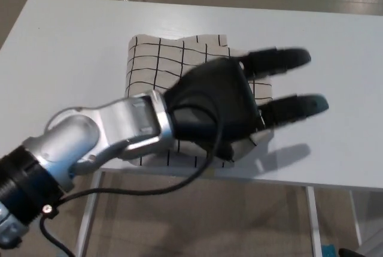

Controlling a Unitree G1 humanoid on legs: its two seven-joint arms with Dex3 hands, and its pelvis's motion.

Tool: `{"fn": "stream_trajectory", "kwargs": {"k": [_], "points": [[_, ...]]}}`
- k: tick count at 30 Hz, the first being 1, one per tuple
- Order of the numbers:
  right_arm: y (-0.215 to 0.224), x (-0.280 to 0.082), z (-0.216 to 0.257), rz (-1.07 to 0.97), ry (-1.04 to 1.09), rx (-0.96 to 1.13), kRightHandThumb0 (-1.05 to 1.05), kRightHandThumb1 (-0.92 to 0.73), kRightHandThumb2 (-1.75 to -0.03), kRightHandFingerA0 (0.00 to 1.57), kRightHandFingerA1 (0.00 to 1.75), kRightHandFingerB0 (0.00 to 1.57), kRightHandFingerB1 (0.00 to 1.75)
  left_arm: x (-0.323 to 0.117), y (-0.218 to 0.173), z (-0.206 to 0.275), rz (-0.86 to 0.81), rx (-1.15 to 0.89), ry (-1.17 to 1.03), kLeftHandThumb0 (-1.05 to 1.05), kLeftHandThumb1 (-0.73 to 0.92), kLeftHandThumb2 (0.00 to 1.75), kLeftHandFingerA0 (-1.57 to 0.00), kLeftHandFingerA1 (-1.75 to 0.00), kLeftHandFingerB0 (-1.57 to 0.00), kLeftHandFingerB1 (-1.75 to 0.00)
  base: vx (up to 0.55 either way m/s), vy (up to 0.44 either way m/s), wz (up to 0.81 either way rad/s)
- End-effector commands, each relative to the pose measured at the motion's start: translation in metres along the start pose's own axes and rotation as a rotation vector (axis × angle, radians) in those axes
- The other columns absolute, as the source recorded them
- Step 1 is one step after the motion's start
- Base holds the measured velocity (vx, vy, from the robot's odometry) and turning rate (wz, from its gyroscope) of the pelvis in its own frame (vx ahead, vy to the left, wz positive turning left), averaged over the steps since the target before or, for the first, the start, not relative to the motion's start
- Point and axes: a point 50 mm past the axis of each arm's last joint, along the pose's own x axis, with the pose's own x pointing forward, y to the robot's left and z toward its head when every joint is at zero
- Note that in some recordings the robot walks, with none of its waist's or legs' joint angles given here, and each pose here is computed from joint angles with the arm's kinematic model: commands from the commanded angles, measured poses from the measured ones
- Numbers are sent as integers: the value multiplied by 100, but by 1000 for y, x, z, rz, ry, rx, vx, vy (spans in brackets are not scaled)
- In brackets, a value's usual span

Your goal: Use the left hand to fold a white towel with checkered patterns in half.

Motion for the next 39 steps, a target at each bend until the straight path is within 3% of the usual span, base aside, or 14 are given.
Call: {"fn": "stream_trajectory", "kwargs": {"k": [1, 2, 3, 9, 10, 11, 13, 14, 15, 20, 23, 32, 36, 39], "points": [[-1, -8, -10, 21, 53, -4, -45, -81, -64, 46, 52, 53, 54, -75, 114, -22, 159, -552, 135, -85, 45, 81, 0, -5, -6, -26, 0, 0, 0], [-2, -9, -11, 23, 54, -10, -45, -81, -64, 46, 51, 53, 53, -82, 116, -18, 158, -561, 130, -88, 57, 62, 0, -13, -6, -29, 0, 0, 0], [-1, -12, -13, 23, 62, -19, -45, -81, -64, 44, 49, 51, 52, -95, 119, -10, 150, -593, 112, -75, 44, 88, -1, -10, -3, -34, 0, 0, 0], [0, -20, -16, 10, 99, 52, -46, -81, -63, 41, 48, 53, 53, -128, 102, 23, 71, -849, 36, -76, 46, 79, -6, -25, -11, -38, 0, 0, 0], [-1, -20, -15, 6, 102, 57, -46, -82, -63, 43, 49, 52, 52, -131, 100, 25, 56, -894, 32, -36, 23, 86, 0, -49, 0, -46, 0, 0, 0], [0, -19, -15, 2, 105, 62, -46, -81, -64, 43, 49, 52, 53, -135, 96, 28, 46, -950, 25, -73, 46, 76, -10, -36, -16, -39, 0, 0, 0], [0, -18, -13, -5, 99, 58, -46, -81, -64, 44, 50, 52, 53, -141, 88, 37, 36, -1072, -13, -73, 49, 78, -16, -38, -20, -39, 0, 0, 0], [-1, -18, -11, -5, 87, 53, -47, -81, -64, 44, 52, 52, 53, -147, 82, 47, 42, -1163, -48, -71, 53, 90, -24, -44, -38, -49, 0, 0, 0], [-1, -17, -10, -4, 80, 54, -46, -81, -64, 44, 53, 52, 53, -155, 78, 57, 54, -1245, -62, -70, 68, 62, -44, -36, -49, -35, 0, 0, 0], [-3, -16, -10, 3, 88, 54, -47, -82, -64, 44, 53, 52, 53, -184, 75, 91, 128, -1546, -63, -71, 66, 66, -74, -48, -62, -41, 0, 0, 0], [-2, -15, -11, 3, 96, 53, -46, -82, -64, 47, 55, 53, 53, -201, 71, 111, 159, -1703, -33, -66, 66, 61, -100, -54, -88, -48, 0, 0, 0], [-2, -13, -14, 6, 99, 34, -45, -82, -64, 47, 57, 53, 53, -240, 32, 137, 7, -1944, 290, -44, 45, 55, -104, -55, -93, -50, 0, 0, 0], [-1, -12, -13, 0, 98, 39, -46, -82, -64, 47, 57, 53, 53, -251, -14, 139, -78, -2039, 477, -44, 45, 55, -104, -55, -94, -51, 0, 0, 0], [-1, -17, -17, 9, 113, 31, -45, -82, -64, 47, 53, 52, 52, -268, -61, 147, -130, -2096, 787, -55, 39, 72, -100, -65, -86, -58, 0, 0, 0]]}}
